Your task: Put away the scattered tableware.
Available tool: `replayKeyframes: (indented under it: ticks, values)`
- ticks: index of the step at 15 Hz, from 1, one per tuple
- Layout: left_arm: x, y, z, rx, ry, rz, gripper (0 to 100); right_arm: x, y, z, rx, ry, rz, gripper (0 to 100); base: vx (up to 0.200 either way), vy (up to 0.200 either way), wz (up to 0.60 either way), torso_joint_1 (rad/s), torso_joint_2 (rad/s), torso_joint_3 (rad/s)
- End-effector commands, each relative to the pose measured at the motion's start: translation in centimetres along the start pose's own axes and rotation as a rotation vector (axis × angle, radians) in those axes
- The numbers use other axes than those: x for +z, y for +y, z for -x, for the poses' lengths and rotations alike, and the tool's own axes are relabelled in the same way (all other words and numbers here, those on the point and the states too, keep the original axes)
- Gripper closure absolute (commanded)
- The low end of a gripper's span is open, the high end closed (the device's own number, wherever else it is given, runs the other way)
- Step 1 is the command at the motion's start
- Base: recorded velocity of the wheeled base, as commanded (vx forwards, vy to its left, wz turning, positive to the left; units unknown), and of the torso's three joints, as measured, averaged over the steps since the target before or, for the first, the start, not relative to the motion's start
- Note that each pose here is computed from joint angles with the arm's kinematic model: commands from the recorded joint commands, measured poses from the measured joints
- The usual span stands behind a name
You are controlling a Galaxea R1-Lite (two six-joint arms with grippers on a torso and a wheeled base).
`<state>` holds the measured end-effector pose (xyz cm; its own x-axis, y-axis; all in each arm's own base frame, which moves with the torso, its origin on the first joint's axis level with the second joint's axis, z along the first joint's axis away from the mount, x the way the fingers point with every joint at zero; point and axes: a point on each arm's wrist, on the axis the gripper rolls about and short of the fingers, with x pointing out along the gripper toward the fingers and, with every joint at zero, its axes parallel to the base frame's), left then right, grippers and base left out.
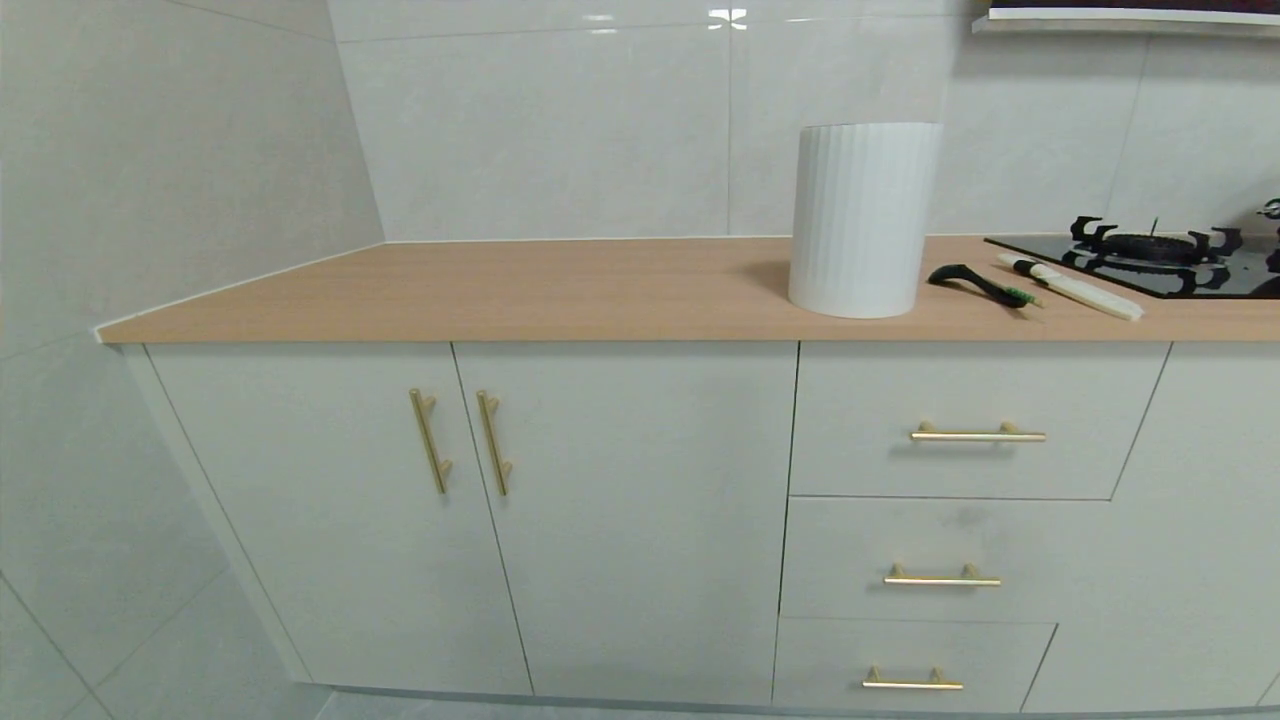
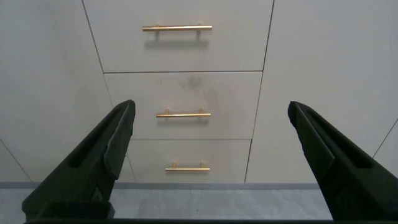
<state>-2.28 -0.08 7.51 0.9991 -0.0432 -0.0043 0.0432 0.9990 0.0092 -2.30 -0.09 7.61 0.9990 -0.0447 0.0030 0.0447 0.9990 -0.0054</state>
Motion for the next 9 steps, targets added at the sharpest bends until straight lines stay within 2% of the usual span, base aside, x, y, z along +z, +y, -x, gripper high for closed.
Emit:
replayKeyframes:
  ticks: [1, 3, 9]
  values:
    - [0.01, 0.00, 0.00, 0.000, -0.001, 0.000, 0, 0.00, 0.00, -0.01, 0.000, 0.001, 0.001, 0, 0.000, 0.000, 0.00, 0.000, 0.00, 0.000]
    - [-0.01, 0.00, 0.00, 0.000, 0.000, 0.000, 0, 0.00, 0.00, -0.01, 0.000, 0.001, 0.001, 0, 0.000, 0.000, -0.60, 0.005, 0.00, 0.002]
    - [0.01, 0.00, 0.00, 0.000, -0.001, 0.002, 0, 0.00, 0.00, -0.01, 0.000, 0.001, 0.002, 0, 0.000, 0.000, 0.00, 0.000, 0.00, 0.000]
